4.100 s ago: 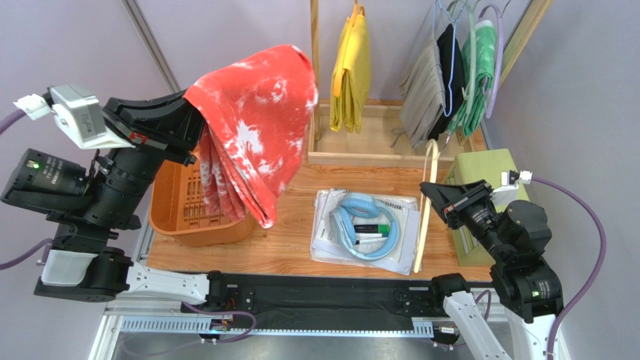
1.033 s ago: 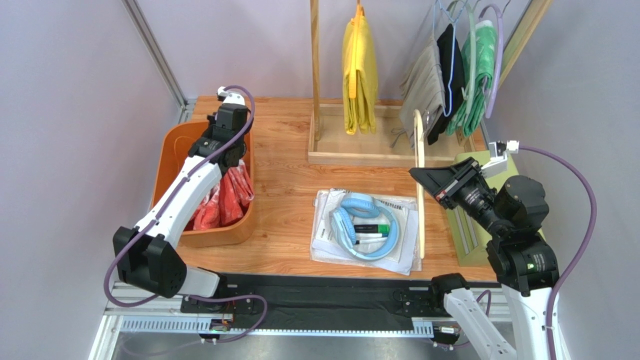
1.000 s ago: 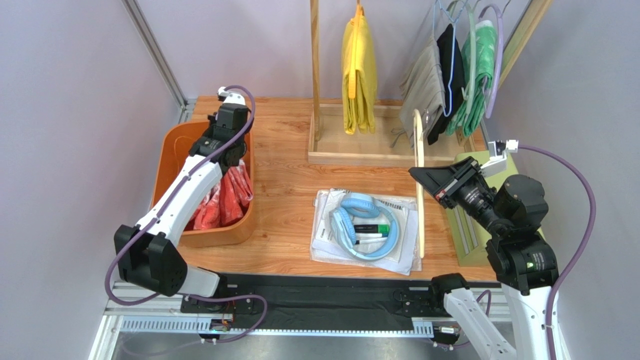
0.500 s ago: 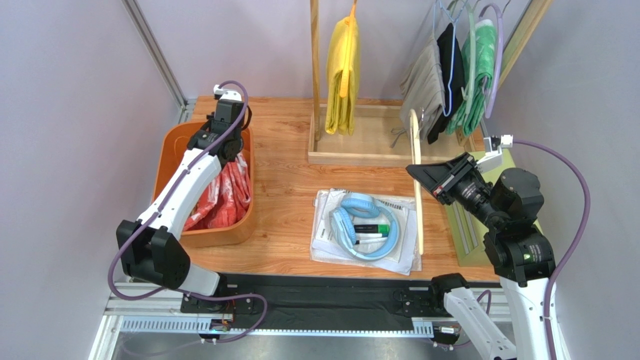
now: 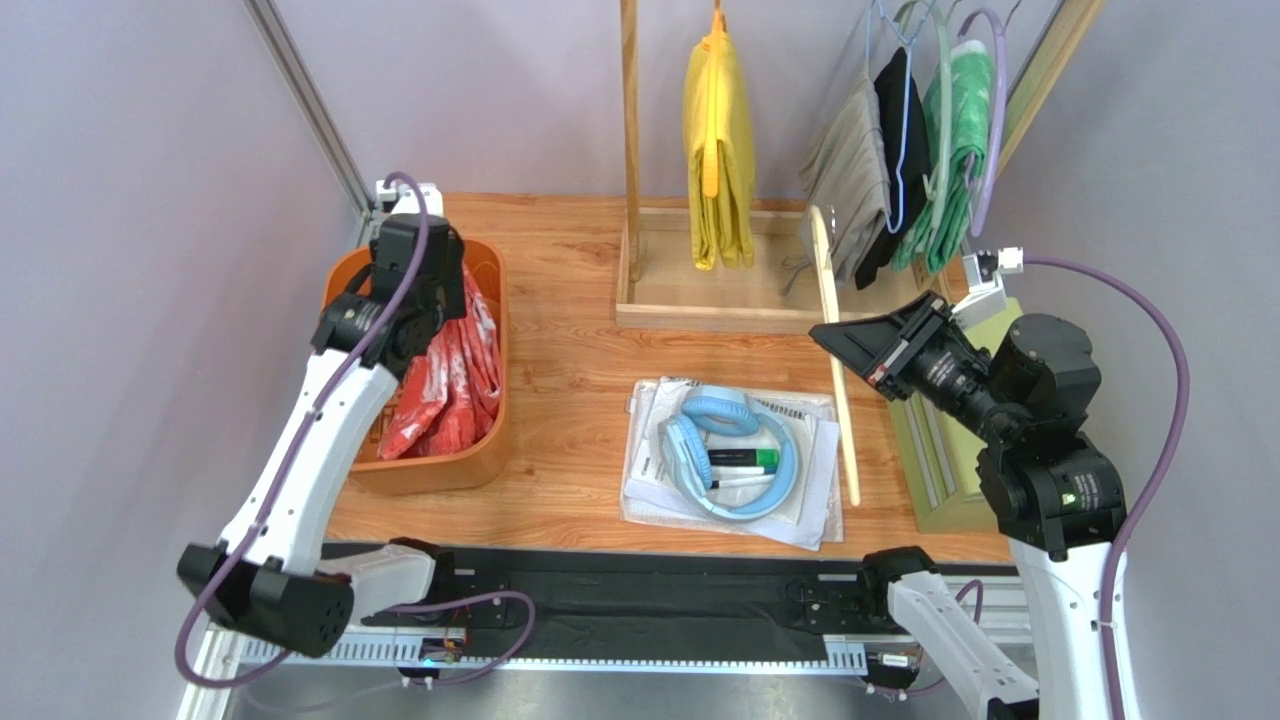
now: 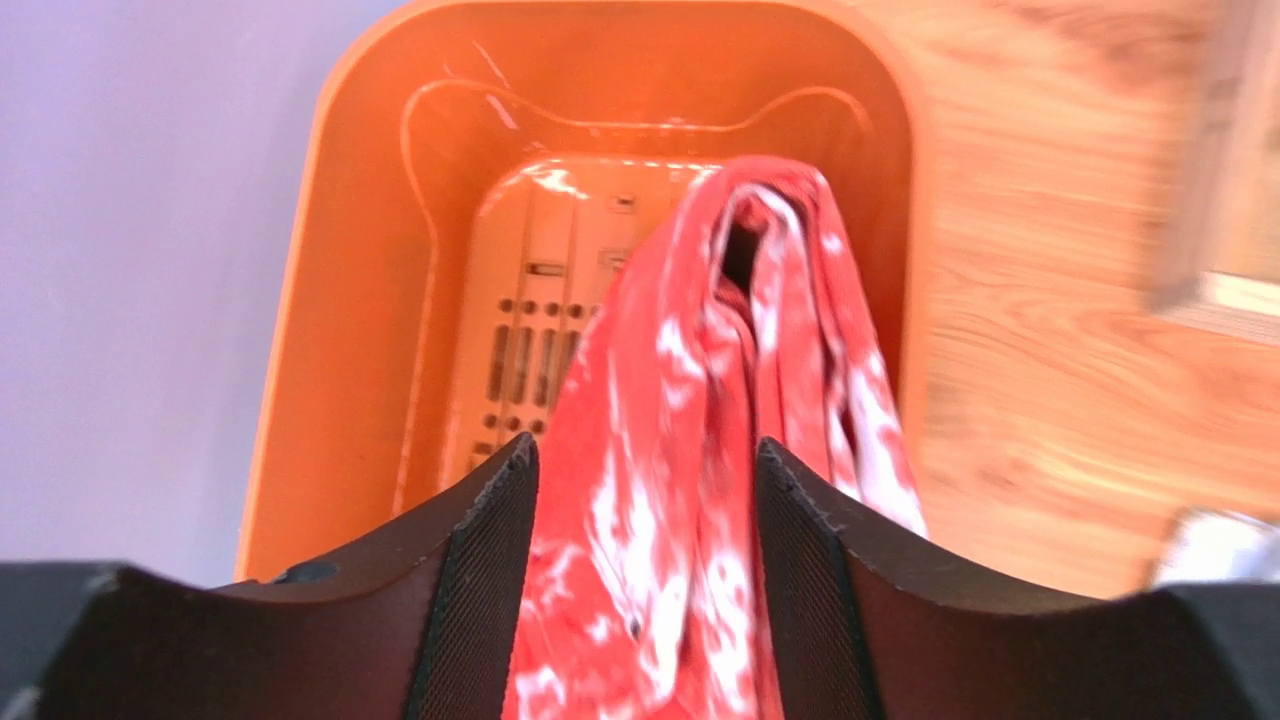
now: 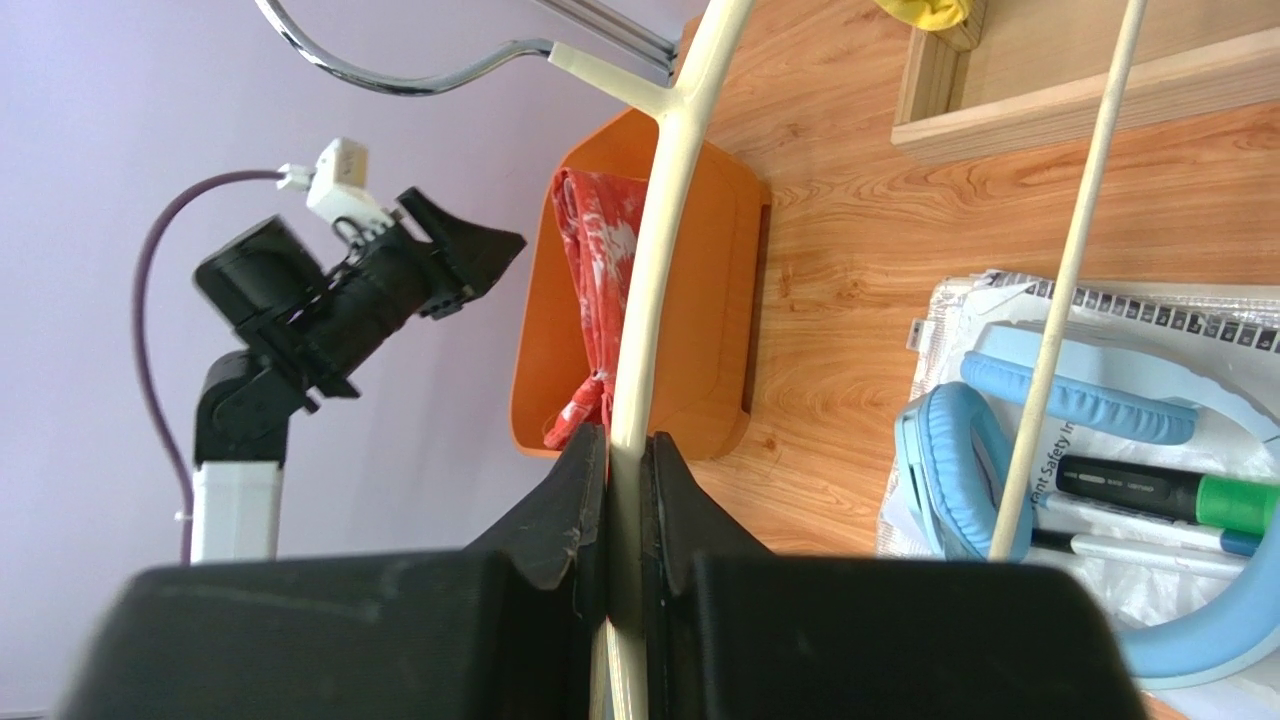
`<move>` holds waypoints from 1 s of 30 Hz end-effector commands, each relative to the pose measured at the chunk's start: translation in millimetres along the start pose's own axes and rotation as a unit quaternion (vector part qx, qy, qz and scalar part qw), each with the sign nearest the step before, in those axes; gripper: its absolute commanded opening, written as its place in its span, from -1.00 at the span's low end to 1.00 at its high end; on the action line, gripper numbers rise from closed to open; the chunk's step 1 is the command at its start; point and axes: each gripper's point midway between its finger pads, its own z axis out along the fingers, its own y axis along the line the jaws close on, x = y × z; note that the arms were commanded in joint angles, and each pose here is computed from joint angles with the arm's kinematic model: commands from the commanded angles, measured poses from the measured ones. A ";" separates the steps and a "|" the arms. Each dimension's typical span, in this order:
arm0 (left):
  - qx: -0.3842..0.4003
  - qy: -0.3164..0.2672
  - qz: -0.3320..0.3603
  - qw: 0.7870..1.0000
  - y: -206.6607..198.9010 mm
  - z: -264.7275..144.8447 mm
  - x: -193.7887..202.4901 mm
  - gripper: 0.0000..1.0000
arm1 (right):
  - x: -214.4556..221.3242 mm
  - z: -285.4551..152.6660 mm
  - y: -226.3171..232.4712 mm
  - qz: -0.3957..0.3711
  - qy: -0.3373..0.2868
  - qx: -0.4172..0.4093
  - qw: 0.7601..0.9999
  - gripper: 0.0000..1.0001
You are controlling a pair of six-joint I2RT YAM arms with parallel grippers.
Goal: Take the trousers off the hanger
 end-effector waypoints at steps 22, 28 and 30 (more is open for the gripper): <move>0.569 0.030 -0.165 0.805 -95.2 -219.4 105.0 0.31 | -94.2 61.3 62.3 -0.037 -0.071 -0.059 0.995 -1.00; 0.567 0.025 -0.181 0.803 -85.5 -232.3 114.5 0.30 | -133.2 89.0 78.5 -0.035 -0.108 -0.072 0.991 -1.00; 0.568 0.025 -0.183 0.802 -81.9 -238.3 116.7 0.30 | -143.9 103.3 77.9 -0.035 -0.114 -0.072 0.990 -1.00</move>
